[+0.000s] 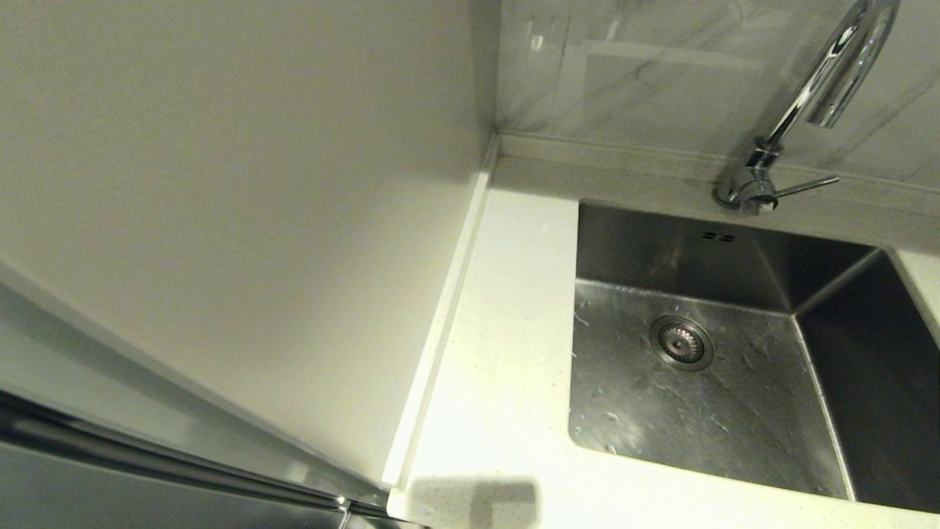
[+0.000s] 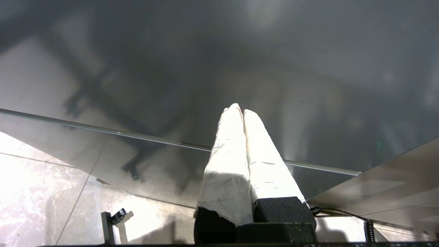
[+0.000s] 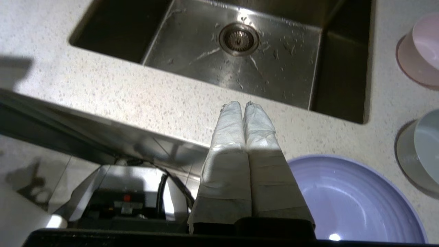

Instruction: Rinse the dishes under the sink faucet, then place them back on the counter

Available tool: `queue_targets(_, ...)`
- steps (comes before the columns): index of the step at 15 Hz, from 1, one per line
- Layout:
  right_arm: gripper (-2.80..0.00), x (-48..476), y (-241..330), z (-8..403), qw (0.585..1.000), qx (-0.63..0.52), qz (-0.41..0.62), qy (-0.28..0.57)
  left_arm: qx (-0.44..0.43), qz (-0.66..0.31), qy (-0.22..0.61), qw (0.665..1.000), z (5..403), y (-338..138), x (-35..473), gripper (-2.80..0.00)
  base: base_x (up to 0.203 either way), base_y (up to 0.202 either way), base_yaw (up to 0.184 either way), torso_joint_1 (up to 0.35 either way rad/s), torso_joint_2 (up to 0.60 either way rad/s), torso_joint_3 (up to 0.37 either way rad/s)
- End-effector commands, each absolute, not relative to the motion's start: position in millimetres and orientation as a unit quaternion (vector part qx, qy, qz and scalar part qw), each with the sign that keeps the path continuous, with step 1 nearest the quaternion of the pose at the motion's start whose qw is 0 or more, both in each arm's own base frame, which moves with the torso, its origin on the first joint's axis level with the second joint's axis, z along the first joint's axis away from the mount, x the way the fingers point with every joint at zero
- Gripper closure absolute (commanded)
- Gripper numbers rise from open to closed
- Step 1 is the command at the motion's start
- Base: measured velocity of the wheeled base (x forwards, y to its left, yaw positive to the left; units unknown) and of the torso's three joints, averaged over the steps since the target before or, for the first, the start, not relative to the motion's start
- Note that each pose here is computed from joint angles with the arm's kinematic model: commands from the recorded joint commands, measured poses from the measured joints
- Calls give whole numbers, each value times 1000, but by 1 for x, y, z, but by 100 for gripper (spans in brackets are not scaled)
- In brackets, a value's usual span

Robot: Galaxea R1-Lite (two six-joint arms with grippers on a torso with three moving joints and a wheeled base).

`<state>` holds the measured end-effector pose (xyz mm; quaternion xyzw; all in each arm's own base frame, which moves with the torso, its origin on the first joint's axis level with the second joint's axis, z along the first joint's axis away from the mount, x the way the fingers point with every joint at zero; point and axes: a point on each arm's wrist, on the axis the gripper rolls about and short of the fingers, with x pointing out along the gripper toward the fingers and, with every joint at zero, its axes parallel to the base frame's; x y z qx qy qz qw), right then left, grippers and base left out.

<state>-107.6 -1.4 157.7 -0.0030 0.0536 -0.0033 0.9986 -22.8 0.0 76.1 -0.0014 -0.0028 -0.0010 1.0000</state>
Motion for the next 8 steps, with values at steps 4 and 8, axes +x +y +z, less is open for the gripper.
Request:
queue_targets(4, 0, -63, -1, 134, 1000, -1, -11, 3, -2, -1, -2, 1000, 75, 0, -23, 0, 0, 0, 0, 0, 0, 0)
queue_targets(8, 0, -35, -1, 99, 1000, -22, -2, -2, -2, -1, -2, 1000, 76, 0, -23, 0, 0, 0, 0, 0, 0, 0)
